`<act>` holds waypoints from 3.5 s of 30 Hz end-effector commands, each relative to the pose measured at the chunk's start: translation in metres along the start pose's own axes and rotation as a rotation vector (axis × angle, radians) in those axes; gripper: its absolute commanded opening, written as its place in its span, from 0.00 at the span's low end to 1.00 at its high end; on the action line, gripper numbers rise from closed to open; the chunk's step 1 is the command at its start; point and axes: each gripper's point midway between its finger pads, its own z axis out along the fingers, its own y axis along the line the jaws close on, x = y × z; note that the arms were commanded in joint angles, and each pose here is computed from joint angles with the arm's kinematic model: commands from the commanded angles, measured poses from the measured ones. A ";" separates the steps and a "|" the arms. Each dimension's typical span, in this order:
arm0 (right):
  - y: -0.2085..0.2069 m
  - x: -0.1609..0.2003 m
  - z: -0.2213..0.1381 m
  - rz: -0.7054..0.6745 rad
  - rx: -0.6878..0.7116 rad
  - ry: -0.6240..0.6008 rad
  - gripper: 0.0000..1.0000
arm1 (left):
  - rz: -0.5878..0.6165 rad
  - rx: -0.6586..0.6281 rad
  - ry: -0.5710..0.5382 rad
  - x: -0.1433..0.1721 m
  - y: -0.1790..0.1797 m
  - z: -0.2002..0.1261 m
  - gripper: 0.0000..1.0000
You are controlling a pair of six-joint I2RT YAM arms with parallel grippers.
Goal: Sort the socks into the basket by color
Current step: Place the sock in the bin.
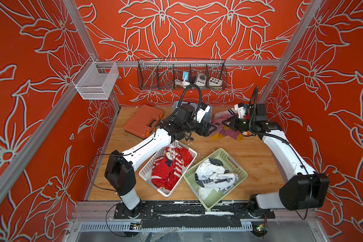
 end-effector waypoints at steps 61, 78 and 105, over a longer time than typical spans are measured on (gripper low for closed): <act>0.061 -0.020 -0.036 -0.081 -0.135 -0.058 0.76 | 0.039 -0.308 0.021 -0.021 0.089 0.012 0.00; 0.035 -0.023 -0.024 -0.058 -0.070 -0.046 0.76 | -0.002 -0.452 -0.089 -0.071 0.195 0.004 0.00; -0.013 -0.026 0.002 -0.009 0.036 0.003 0.75 | -0.137 -0.462 0.070 0.010 0.276 0.047 0.66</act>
